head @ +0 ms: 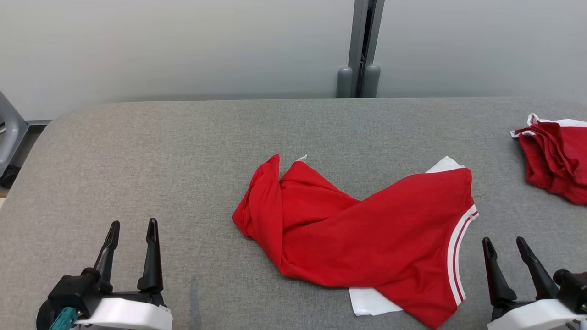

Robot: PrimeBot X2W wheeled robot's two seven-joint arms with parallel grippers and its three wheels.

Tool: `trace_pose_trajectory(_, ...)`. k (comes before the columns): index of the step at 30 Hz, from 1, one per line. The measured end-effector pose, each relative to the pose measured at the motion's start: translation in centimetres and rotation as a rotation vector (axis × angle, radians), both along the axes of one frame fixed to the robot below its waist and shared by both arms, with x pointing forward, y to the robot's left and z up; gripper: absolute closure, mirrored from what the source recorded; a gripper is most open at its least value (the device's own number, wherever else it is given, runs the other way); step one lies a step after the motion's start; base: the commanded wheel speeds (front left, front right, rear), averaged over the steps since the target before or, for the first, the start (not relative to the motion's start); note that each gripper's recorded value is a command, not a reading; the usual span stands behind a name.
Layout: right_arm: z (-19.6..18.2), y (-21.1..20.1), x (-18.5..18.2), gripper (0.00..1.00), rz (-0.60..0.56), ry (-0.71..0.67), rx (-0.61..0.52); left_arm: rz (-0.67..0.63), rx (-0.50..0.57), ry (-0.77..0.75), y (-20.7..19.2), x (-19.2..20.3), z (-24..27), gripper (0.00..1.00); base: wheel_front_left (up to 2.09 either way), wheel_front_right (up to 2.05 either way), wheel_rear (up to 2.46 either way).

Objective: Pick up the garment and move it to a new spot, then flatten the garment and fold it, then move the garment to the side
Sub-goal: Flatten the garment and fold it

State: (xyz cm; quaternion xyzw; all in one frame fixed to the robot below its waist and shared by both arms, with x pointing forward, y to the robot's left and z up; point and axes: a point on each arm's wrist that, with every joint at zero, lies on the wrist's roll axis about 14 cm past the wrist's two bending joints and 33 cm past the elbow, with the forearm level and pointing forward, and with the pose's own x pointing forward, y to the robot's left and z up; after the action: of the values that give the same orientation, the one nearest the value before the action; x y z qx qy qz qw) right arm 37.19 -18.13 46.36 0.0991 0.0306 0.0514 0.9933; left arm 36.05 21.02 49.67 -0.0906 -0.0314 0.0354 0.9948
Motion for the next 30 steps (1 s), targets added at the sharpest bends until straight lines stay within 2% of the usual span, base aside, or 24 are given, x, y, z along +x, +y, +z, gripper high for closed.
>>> trace_pose_trajectory(12, -6.5, 1.9, -2.8, 0.00, 0.048, 0.221, 0.026, -0.011, -0.017, 0.007, -0.6, 0.6, -0.3, 0.00, 0.00, 0.00, 0.00)
trace_pose_trajectory(20, -9.5, 4.3, -4.4, 0.00, 0.104, 0.331, 0.051, -0.009, -0.024, 0.019, -0.7, 0.7, -0.6, 0.00, 0.00, 0.00, 0.00)
trace_pose_trajectory(21, -9.7, 4.6, -4.5, 0.37, 0.113, 0.340, 0.055, -0.010, -0.024, 0.019, -0.8, 0.7, -0.6, 0.00, 0.00, 0.00, 0.00)
trace_pose_trajectory(22, -9.7, 4.9, -4.4, 0.91, 0.121, 0.341, 0.061, -0.009, -0.024, 0.020, -0.7, 0.7, -0.6, 0.00, 0.00, 0.00, 0.00)
trace_pose_trajectory(23, -9.6, 5.1, -4.2, 1.00, 0.126, 0.339, 0.063, -0.009, -0.025, 0.020, -0.7, 0.7, -0.6, 0.00, 0.00, 0.00, 0.00)
trace_pose_trajectory(27, -8.9, 5.6, -3.3, 1.00, 0.143, 0.313, 0.067, -0.004, -0.024, 0.021, -0.7, 0.7, -0.7, 0.00, 0.00, 0.00, 0.00)
trace_pose_trajectory(30, -6.9, 5.7, -1.8, 1.00, 0.152, 0.238, 0.065, -0.002, -0.024, 0.021, -0.7, 0.7, -0.7, 0.00, 0.00, 0.00, 0.00)
